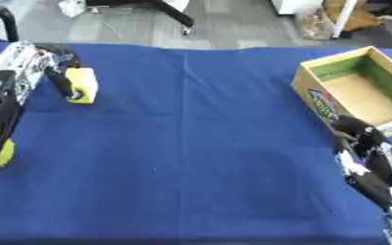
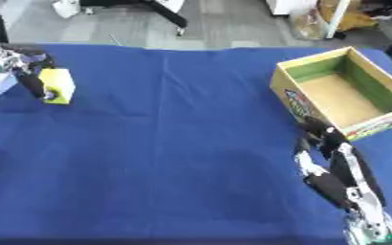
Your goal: Pick up the objects with one hand, pass them to the other hand, and then place them into the box on the other side of the table.
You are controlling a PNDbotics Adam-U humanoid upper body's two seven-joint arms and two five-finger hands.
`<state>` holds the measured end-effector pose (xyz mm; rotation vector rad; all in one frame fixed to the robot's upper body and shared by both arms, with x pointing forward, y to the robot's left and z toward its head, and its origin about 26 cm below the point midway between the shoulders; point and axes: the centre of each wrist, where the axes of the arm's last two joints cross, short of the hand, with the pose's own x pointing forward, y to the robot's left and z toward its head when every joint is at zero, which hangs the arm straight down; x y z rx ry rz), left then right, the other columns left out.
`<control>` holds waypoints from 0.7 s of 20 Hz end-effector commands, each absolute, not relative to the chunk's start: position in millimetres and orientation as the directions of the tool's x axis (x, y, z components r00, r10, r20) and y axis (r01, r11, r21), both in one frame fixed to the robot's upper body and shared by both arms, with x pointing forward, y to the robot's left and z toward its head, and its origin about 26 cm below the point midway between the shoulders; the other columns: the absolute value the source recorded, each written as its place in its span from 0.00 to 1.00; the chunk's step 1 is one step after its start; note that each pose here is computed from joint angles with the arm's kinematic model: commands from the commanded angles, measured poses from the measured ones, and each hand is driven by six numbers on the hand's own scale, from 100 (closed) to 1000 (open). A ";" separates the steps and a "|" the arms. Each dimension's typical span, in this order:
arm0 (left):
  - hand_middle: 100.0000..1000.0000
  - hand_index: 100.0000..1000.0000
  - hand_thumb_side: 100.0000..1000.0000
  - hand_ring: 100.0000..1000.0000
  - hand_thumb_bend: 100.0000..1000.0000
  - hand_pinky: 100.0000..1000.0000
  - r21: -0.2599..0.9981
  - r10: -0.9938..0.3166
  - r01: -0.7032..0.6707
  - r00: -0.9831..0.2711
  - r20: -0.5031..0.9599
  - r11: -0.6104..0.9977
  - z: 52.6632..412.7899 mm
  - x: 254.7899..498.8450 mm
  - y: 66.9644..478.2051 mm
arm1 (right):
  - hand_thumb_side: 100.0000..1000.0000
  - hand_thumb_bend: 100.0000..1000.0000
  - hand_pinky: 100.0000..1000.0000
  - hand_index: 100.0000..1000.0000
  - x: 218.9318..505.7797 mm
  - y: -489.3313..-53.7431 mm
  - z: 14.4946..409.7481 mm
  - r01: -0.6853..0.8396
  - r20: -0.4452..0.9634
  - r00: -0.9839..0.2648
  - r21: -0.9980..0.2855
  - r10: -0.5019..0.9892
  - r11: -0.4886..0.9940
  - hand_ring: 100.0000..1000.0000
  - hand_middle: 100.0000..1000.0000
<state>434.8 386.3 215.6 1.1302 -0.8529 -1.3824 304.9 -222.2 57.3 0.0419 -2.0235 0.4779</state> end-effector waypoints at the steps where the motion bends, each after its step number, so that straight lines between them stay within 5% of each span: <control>1: 0.32 0.50 0.05 0.38 0.00 0.56 0.989 -0.991 0.069 0.015 -0.133 -0.132 275.1 411.4 384.3 | 0.30 0.00 0.82 0.85 306.8 -226.8 65.0 -0.217 0.842 -0.507 -0.328 0.181 0.920 0.87 0.72; 8: 0.30 0.47 0.00 0.35 0.00 0.53 0.910 -0.912 -0.295 -0.373 0.171 0.291 305.9 351.1 338.5 | 0.29 0.00 0.82 0.84 307.4 -227.5 67.5 -0.210 0.836 -0.516 -0.335 0.187 0.918 0.87 0.72; 14: 0.31 0.46 0.00 0.35 0.12 0.52 0.622 -0.525 -0.173 -0.728 0.442 0.764 273.8 320.0 287.1 | 0.29 0.00 0.82 0.84 307.7 -226.6 68.6 -0.208 0.834 -0.520 -0.333 0.184 0.920 0.87 0.72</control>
